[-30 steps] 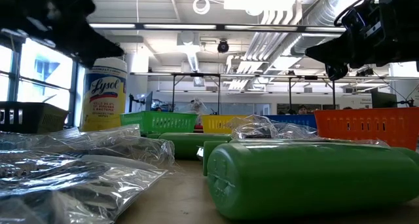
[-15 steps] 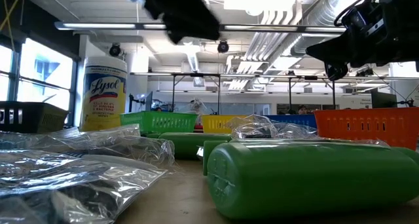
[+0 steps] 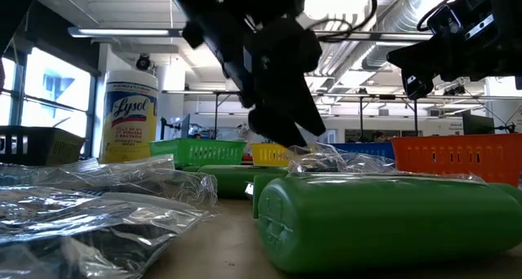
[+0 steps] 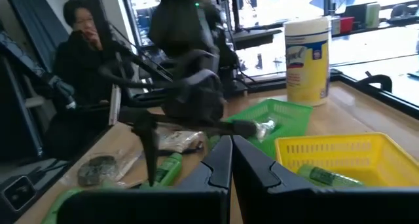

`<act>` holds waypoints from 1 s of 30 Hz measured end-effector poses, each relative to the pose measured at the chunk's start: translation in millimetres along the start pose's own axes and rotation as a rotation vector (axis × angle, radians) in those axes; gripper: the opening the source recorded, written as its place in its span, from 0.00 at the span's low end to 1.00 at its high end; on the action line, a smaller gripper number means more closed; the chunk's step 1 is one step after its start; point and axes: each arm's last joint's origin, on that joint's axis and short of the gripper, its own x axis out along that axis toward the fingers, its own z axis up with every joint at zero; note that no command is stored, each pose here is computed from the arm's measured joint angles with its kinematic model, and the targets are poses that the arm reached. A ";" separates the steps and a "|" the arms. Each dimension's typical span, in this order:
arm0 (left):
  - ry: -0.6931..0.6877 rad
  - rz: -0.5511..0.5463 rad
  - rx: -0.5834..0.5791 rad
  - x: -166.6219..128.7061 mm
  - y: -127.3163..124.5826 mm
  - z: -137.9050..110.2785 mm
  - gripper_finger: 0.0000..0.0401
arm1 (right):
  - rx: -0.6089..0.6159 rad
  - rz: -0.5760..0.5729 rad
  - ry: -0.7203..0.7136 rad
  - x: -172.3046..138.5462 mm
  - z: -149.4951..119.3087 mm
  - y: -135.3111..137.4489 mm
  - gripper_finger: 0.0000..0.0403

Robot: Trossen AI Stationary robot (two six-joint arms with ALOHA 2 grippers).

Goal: Pick & Place Travel size toiletries
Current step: Put the hairbrush into the orange bin

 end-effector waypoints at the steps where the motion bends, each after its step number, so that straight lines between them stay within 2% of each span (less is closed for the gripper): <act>1: 0.010 -0.024 -0.004 1.3 1.5 -0.6 0.90 | 0.000 0.002 -0.002 0.0 0.3 0.1 0.01; 7: 0.036 -0.095 -0.002 6.8 -1.0 -4.1 0.90 | -0.002 0.002 -0.002 0.0 0.2 0.1 0.01; 12: 0.030 -0.078 0.012 7.1 -1.3 -4.2 0.90 | -0.006 -0.002 -0.002 0.0 0.2 0.0 0.01; 19: 0.038 -0.106 0.019 29.6 4.2 -13.0 0.90 | -0.007 -0.003 -0.002 0.0 0.1 -0.1 0.01; 27: 0.030 -0.110 0.021 32.5 5.1 -13.3 0.90 | -0.007 -0.003 0.000 0.0 -0.1 -0.1 0.01; 30: 0.030 -0.104 0.021 32.7 5.3 -13.4 0.87 | -0.008 -0.003 -0.001 0.0 0.1 -0.1 0.01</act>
